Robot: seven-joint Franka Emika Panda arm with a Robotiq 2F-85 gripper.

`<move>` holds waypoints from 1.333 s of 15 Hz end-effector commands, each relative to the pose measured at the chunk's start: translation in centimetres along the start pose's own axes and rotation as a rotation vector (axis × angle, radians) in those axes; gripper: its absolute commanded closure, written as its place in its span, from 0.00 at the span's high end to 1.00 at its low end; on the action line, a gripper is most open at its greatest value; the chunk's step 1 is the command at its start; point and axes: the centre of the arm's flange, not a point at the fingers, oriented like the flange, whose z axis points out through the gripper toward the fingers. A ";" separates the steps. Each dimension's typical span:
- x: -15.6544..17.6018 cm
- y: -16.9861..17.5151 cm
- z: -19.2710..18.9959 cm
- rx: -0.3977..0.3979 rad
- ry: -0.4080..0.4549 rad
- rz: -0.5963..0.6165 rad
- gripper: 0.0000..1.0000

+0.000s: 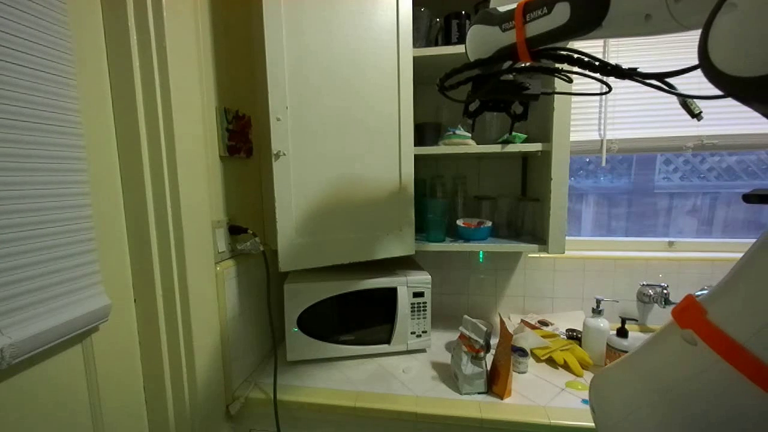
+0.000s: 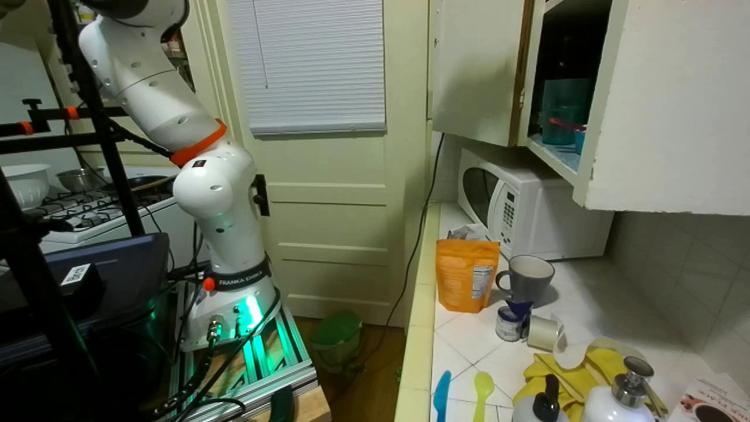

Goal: Pick up the green object from the second shelf of the cabinet and put it on the table

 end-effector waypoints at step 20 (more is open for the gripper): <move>6.2 4.2 3.9 0.030 0.216 0.879 1.00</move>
